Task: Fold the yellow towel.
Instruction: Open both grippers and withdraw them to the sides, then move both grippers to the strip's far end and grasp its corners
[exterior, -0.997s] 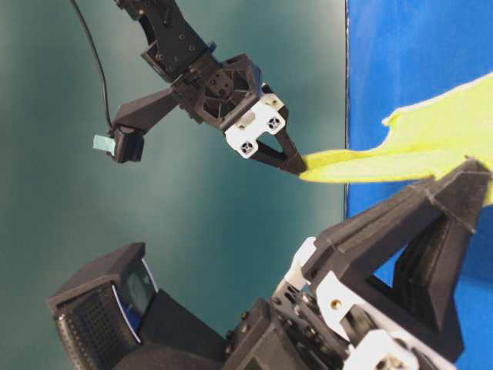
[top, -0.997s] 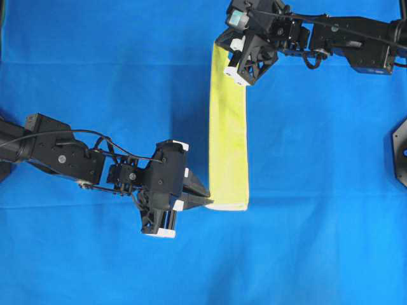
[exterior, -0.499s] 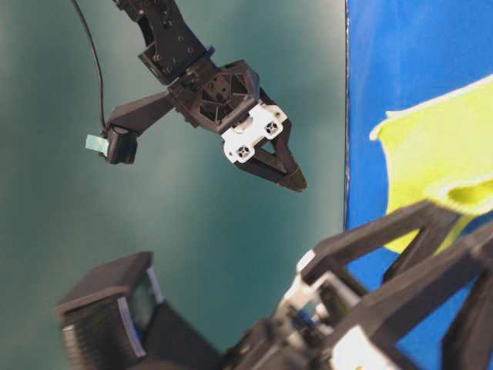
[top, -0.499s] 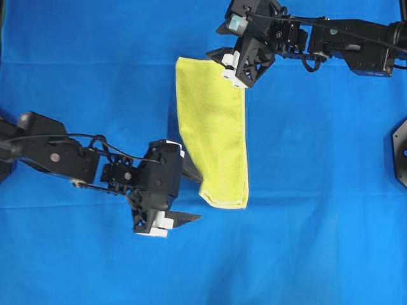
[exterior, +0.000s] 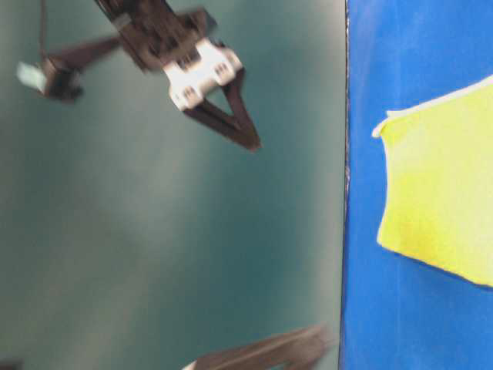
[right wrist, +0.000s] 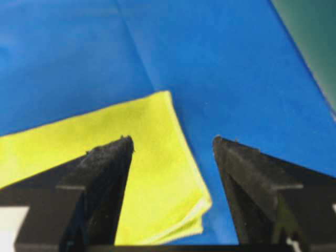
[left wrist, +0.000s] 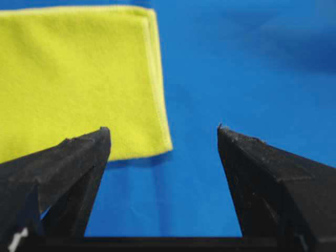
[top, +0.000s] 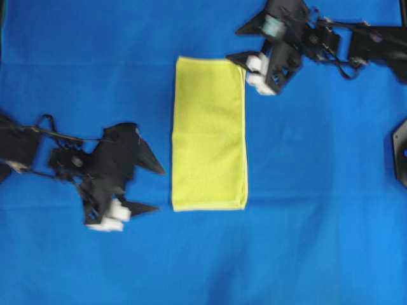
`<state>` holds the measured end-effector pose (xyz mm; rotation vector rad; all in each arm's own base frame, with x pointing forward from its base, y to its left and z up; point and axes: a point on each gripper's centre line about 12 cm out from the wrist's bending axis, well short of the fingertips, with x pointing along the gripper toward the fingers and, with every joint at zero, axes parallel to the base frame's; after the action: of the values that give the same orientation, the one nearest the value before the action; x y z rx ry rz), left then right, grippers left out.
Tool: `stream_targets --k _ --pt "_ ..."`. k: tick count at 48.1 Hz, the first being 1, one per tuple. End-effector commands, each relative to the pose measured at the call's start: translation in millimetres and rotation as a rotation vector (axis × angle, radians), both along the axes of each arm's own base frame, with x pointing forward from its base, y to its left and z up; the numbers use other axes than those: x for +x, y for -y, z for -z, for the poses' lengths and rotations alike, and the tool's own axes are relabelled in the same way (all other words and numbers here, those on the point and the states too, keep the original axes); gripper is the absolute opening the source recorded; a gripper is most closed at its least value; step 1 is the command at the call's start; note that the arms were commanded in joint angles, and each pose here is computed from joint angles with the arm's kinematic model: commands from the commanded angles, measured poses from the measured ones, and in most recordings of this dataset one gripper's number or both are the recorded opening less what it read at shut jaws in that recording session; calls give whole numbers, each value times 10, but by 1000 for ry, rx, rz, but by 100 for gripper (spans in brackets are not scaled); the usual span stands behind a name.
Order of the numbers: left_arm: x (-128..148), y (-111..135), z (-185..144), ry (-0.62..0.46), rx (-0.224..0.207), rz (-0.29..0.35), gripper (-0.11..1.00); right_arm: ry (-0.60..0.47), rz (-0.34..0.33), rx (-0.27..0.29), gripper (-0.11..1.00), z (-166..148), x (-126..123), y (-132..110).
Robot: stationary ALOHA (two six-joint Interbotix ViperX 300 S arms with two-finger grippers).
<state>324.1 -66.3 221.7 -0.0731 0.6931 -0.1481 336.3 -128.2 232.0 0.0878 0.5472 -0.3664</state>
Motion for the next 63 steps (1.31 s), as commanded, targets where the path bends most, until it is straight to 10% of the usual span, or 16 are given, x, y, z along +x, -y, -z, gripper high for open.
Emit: stream_targets --k 1,27,47,63 --pt "-137 -49 -307 109 -16 -4 77 88 -4 -6 63 -221 -139 -91" --pt "-933 -670 -336 566 54 -161 77 405 -100 -22 63 -183 -901 -566" --pt "-945 -738 -341 593 59 -192 77 424 -81 -4 63 -252 -847 -536" --pt "-686 -1107 -222 500 116 -318 77 182 33 39 63 -81 -463 -137"
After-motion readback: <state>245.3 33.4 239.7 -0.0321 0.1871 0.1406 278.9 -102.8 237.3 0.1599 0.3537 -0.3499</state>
